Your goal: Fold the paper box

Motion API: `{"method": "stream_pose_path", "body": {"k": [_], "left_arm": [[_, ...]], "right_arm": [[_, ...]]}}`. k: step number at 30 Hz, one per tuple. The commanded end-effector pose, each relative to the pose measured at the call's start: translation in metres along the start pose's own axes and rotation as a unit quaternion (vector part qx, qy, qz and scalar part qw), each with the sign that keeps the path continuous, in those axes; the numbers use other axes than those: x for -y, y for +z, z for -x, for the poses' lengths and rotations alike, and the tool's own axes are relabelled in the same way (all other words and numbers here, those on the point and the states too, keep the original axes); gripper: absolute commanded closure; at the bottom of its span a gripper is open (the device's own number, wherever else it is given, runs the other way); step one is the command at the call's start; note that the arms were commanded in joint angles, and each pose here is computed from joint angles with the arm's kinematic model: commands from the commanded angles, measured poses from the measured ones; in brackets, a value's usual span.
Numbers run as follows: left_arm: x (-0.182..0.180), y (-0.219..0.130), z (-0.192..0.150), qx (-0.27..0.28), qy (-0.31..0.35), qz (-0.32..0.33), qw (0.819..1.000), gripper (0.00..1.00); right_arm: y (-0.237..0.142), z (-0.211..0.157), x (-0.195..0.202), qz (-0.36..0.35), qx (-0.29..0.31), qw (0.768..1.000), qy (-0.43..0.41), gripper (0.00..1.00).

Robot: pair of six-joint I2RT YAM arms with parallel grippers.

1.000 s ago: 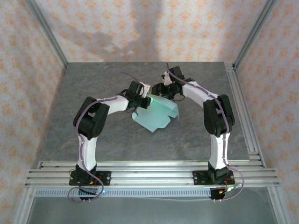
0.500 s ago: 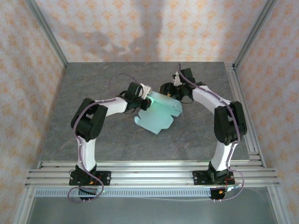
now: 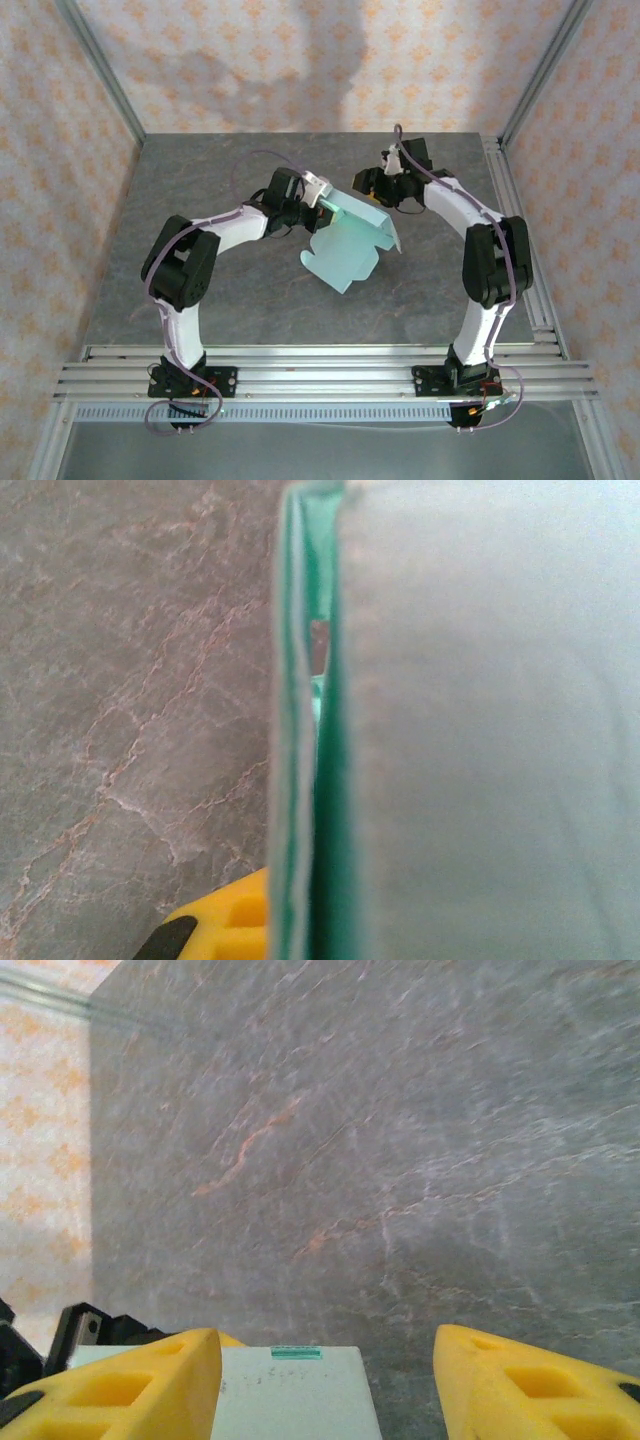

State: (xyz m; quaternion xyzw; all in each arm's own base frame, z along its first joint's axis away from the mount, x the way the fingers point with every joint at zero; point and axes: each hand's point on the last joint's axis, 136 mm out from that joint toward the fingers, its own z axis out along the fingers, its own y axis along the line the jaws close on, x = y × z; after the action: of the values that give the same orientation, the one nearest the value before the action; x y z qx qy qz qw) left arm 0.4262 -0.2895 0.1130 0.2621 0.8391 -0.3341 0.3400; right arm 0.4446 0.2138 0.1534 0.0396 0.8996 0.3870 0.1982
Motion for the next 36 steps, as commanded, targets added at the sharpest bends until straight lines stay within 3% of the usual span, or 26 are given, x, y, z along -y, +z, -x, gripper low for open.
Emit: {"method": "stream_pose_path", "body": {"k": [1,11,16,23,26,29,36], "left_arm": [[0.019,-0.018,0.035,0.048,0.014,-0.02,0.999,1.0],[0.014,-0.017,0.066,0.113,-0.032,-0.015,0.993,1.0],[0.018,-0.021,0.076,0.13,-0.031,-0.019,0.991,0.89],[0.013,-0.024,0.083,0.151,-0.039,-0.007,0.988,0.85],[0.013,-0.024,0.084,0.154,-0.041,-0.008,0.987,0.88],[0.013,-0.024,0.084,0.155,-0.042,-0.009,0.987,1.0],[0.009,-0.023,0.086,0.159,-0.05,-0.002,0.986,1.0]], "right_arm": [[0.001,-0.01,-0.028,0.054,-0.026,0.998,-0.034,0.42],[-0.002,-0.035,-0.05,0.096,-0.029,0.994,-0.038,0.44],[-0.003,-0.039,-0.053,0.112,-0.032,0.993,-0.026,0.45],[-0.003,-0.042,-0.062,0.144,-0.045,0.988,-0.015,0.46],[-0.002,-0.044,-0.062,0.146,-0.049,0.988,-0.012,0.46],[0.0,-0.045,-0.06,0.143,-0.054,0.988,-0.007,0.47],[0.004,-0.047,-0.052,0.128,-0.059,0.99,0.0,0.47]]}}
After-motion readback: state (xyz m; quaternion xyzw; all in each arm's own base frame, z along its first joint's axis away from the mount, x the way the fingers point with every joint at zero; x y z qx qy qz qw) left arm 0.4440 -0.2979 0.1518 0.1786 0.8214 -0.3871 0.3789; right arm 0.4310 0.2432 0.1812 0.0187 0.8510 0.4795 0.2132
